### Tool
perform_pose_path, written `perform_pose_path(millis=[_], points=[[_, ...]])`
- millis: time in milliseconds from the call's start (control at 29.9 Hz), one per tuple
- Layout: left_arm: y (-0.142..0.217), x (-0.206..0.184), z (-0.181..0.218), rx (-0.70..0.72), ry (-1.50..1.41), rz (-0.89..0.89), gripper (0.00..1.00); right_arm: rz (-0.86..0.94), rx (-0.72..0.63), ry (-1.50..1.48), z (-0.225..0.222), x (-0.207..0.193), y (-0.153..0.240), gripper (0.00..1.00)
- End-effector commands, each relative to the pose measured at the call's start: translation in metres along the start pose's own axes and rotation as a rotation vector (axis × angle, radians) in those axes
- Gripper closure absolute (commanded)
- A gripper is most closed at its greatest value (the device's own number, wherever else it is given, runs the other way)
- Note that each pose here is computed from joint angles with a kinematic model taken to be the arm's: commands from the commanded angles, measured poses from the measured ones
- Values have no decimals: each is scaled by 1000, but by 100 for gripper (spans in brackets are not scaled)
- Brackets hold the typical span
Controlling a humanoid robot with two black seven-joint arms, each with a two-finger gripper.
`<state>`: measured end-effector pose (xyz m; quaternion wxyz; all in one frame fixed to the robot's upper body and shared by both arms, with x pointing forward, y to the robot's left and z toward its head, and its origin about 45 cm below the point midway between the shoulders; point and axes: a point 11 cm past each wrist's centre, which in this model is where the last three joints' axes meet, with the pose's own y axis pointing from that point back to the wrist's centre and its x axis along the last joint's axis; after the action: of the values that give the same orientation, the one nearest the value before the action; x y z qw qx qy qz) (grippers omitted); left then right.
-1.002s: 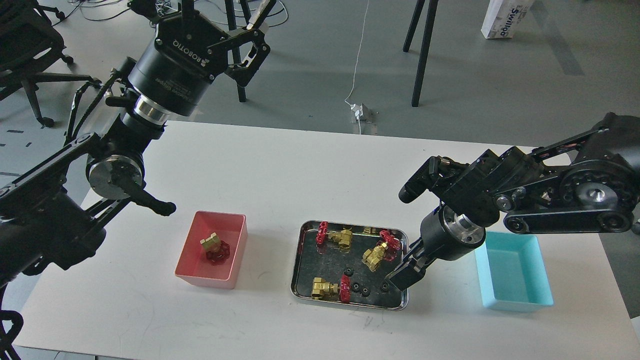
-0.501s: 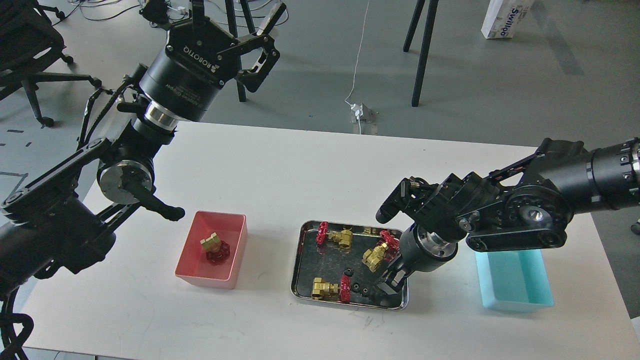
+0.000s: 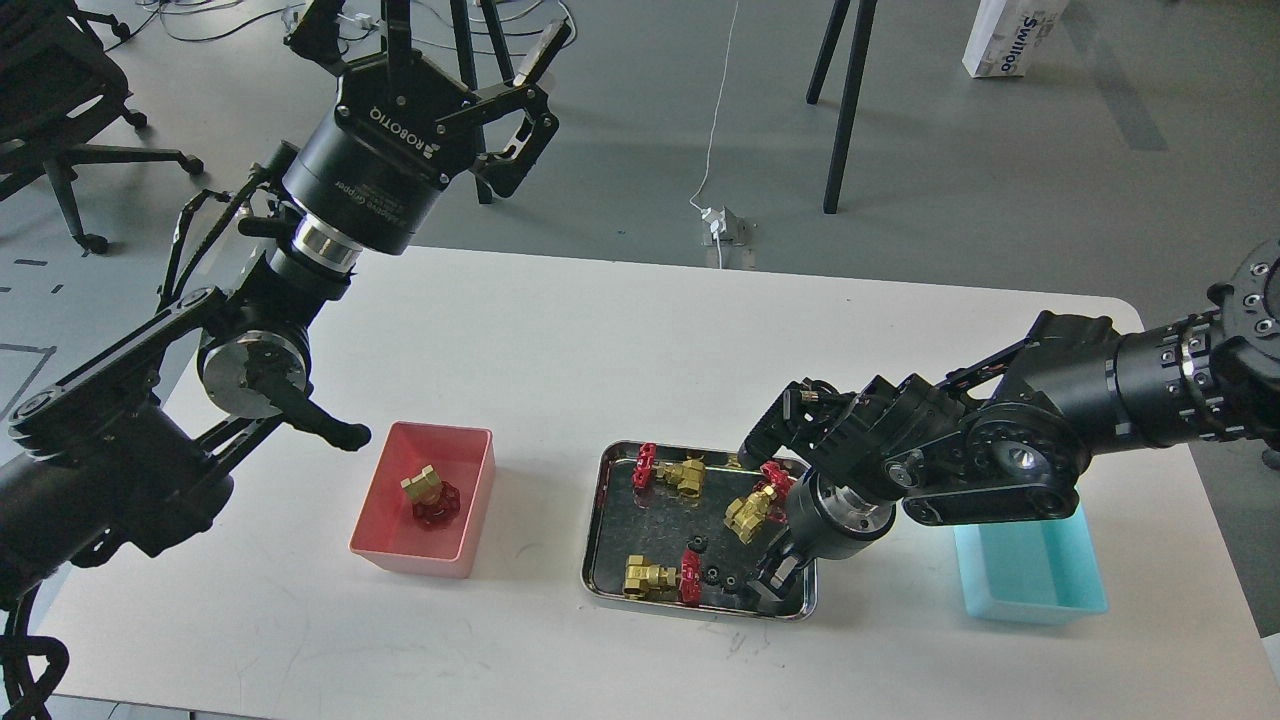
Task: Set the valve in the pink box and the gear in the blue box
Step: 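Reach the right gripper into the tray and grasp a small dark gear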
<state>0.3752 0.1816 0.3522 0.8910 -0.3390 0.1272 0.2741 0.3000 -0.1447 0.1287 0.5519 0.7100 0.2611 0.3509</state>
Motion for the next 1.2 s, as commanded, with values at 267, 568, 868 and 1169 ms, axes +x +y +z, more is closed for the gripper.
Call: perform_pose_path(millis=[267,568,868,1169], points=[[3,2,-3,3,5,10,16,-3,-13,4,2,2,-10,56],[4,6,-9,2,15,25,16,-6,-25,-9,8,-6,-17,56],[4,6,-10,2,16,26,15,0,-26,-15,9,-6,-21,56],[4,8,-13,7,20,34,15,-5,-21,-16,7,-8,-22,59]])
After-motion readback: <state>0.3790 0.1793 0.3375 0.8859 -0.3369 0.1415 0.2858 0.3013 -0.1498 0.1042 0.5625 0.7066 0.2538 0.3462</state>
